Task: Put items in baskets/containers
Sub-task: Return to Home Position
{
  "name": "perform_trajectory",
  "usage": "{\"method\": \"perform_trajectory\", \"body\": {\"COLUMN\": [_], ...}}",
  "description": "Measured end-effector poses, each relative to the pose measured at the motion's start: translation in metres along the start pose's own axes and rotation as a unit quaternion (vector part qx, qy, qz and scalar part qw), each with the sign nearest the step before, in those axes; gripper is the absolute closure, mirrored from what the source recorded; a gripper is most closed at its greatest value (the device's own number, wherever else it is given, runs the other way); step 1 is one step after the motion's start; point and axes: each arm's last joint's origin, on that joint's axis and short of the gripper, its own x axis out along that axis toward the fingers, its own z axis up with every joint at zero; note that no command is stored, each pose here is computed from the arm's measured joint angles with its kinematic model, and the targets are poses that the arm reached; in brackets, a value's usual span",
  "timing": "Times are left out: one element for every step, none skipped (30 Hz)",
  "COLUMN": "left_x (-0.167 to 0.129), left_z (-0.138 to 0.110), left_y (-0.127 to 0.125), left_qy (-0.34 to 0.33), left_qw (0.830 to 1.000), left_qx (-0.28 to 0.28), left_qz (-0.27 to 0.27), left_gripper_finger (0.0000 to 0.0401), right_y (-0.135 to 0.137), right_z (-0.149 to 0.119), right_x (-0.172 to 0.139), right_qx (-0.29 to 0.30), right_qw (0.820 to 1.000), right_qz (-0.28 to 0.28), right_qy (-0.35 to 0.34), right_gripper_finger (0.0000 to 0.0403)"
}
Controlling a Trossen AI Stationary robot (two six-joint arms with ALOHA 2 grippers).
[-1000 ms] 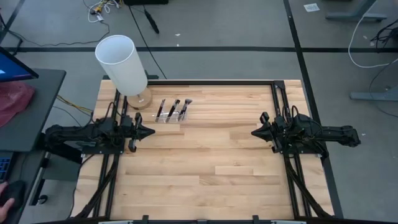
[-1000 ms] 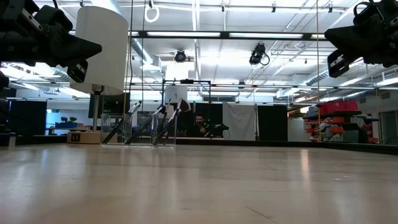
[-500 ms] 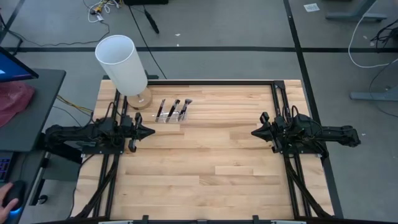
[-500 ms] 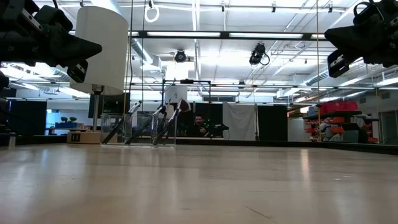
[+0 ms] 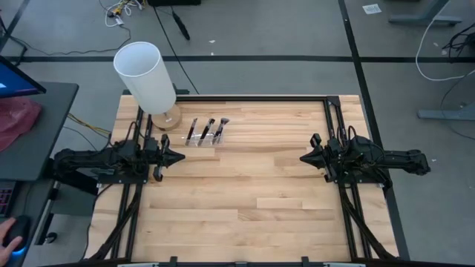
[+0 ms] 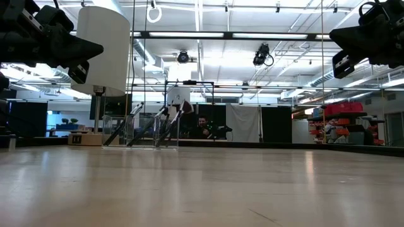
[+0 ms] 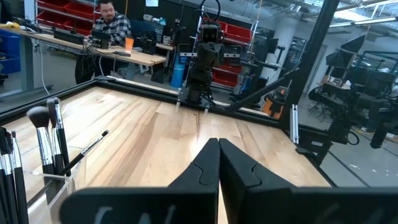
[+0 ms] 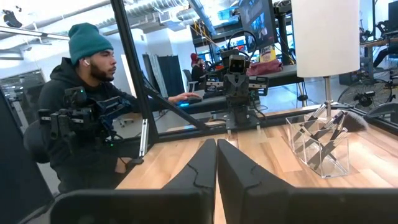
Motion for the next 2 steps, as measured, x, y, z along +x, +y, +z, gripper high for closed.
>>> {"method": "perform_trajectory", "body": {"left_x": [0.0000,0.0000], "left_z": [0.0000,0.0000], "left_y": [0.0000,0.0000], "left_qy": [0.000,0.000], "left_qw": [1.000,1.000], "left_qx": [0.000,0.000], "left_qz": [0.000,0.000], "left_gripper_finger": [0.0398,0.0398], "right_y": [0.0000,0.0000], "right_z": [0.0000,0.0000], "right_x": [0.0000,0.0000], "right_qx": [0.000,0.000], "right_qw": [1.000,1.000], "right_qz": [0.000,0.000], "right_qy": [0.000,0.000], "right_gripper_finger": [0.0385,0.0385]}}
